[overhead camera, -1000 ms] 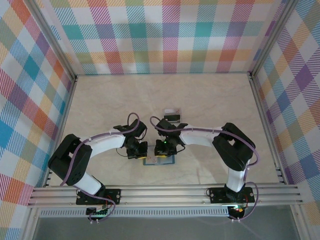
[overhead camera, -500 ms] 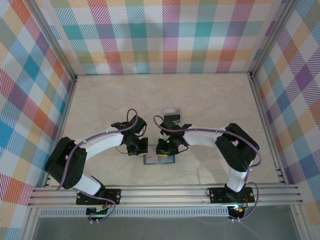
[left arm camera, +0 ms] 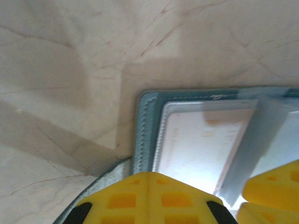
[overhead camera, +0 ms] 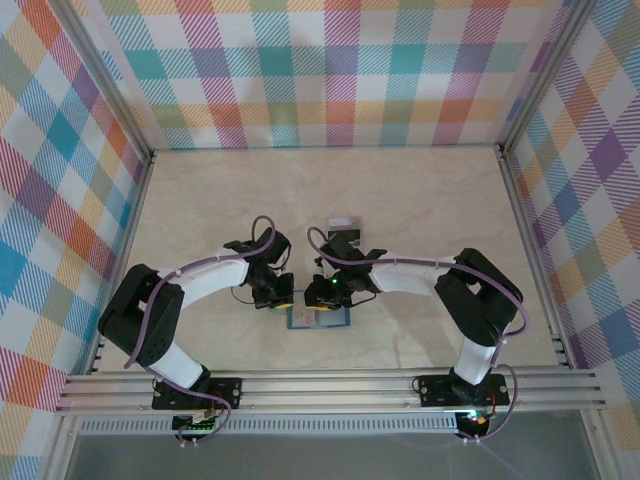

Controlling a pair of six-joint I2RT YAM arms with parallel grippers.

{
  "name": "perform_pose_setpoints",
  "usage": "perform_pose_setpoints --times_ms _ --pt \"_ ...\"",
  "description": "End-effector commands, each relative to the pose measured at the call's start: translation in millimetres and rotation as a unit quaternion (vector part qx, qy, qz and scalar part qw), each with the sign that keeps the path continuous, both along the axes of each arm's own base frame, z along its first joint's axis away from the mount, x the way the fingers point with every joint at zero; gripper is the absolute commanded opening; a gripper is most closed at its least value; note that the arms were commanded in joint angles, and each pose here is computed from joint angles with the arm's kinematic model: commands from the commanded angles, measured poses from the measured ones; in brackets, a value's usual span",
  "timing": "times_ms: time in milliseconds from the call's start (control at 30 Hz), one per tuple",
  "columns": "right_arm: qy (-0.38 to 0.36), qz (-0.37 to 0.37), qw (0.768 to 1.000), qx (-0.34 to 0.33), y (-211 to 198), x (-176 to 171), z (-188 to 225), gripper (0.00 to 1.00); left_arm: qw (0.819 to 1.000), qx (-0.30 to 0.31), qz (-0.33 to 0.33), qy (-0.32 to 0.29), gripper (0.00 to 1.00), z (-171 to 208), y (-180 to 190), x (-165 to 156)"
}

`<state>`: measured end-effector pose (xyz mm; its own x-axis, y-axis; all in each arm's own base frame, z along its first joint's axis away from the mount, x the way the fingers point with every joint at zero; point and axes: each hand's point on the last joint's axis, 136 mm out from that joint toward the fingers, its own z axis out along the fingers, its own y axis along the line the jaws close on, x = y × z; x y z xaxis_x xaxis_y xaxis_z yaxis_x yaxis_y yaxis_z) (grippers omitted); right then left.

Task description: Take the credit cards out of the card holder

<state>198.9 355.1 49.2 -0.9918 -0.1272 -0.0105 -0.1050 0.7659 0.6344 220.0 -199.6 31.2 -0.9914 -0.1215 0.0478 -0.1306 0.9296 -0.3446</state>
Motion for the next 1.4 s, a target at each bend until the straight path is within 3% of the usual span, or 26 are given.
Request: perform_pose_setpoints --times_ms 0,467,833,1167,1367 --pt "-0.003 0.004 1.0 0.026 9 5 13 0.24 1.0 -0.002 -0.009 0.014 0.01 -9 4 -7" --pt "0.007 0.004 1.0 -0.023 8 12 -13 0.25 1.0 0.008 -0.006 0.019 0.01 -17 11 -14" --pt "-0.014 0.001 0.996 -0.093 -18 13 -21 0.26 1.0 0.014 -0.011 0.021 0.01 -17 13 -15" --pt "-0.026 0.002 0.996 -0.083 -16 16 -7 0.29 1.0 0.014 -0.01 0.019 0.01 -14 13 -13" --pt "-0.008 0.008 0.999 -0.039 -2 11 -2 0.32 1.0 -0.026 -0.007 -0.008 0.01 11 -1 -2"
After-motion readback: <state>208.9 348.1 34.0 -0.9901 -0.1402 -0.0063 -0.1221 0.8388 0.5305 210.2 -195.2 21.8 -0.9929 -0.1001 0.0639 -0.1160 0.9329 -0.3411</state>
